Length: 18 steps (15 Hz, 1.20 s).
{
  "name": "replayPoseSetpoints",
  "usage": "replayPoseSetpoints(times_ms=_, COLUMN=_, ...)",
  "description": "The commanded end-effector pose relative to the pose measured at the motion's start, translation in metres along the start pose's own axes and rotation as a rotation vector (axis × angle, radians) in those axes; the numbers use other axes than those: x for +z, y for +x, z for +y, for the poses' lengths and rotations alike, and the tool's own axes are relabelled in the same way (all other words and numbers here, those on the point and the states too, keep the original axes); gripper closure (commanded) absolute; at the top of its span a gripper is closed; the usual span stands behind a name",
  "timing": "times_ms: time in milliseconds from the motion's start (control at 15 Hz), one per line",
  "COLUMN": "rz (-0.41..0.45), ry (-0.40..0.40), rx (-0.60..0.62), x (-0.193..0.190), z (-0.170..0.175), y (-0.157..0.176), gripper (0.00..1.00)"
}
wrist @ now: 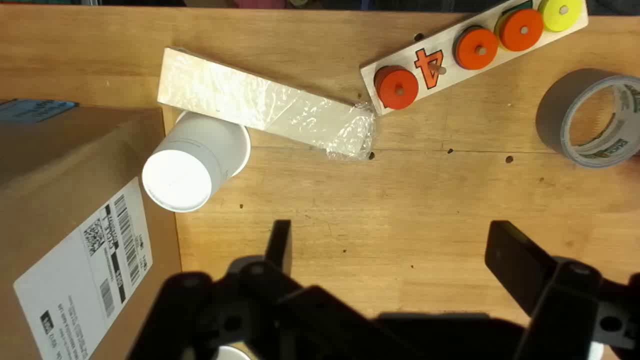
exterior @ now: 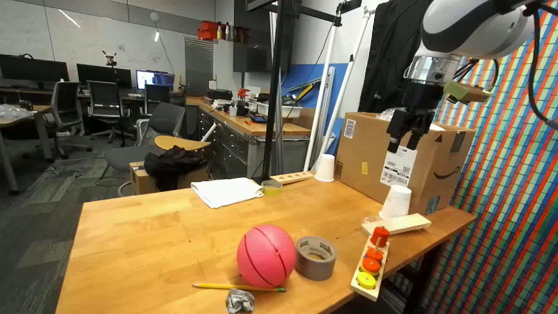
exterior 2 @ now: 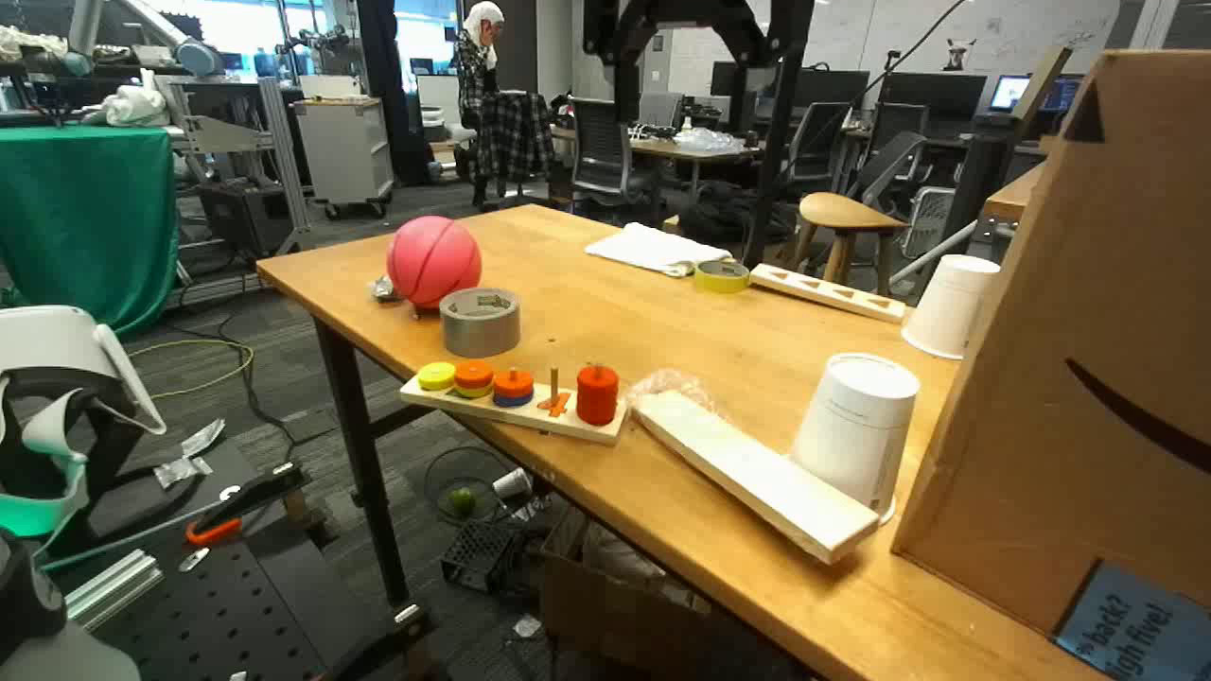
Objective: Push the orange basketball to the right
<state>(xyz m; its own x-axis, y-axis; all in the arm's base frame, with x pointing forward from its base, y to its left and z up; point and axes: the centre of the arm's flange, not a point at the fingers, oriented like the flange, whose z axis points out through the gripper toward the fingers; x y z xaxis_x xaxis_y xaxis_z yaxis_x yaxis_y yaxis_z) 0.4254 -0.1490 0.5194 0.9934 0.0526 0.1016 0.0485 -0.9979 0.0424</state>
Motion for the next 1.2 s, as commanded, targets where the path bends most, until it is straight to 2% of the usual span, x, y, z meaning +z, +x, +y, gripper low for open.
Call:
replayPoseSetpoints(times_ms=0, rz=0.005, ry=-0.002, rx=0.0, x=-0.003, z=0.001, y=0.001, gripper=0.0)
replayPoseSetpoints(times_ms=1000, rz=0.017, ry=-0.005, rx=0.001, x=-0.008, z=0.001, y=0.002, gripper=0.0)
replayPoseSetpoints(times_ms=1133, rz=0.033, ry=-0.007, rx=-0.035, x=-0.007, z=-0.014, y=0.0, gripper=0.0)
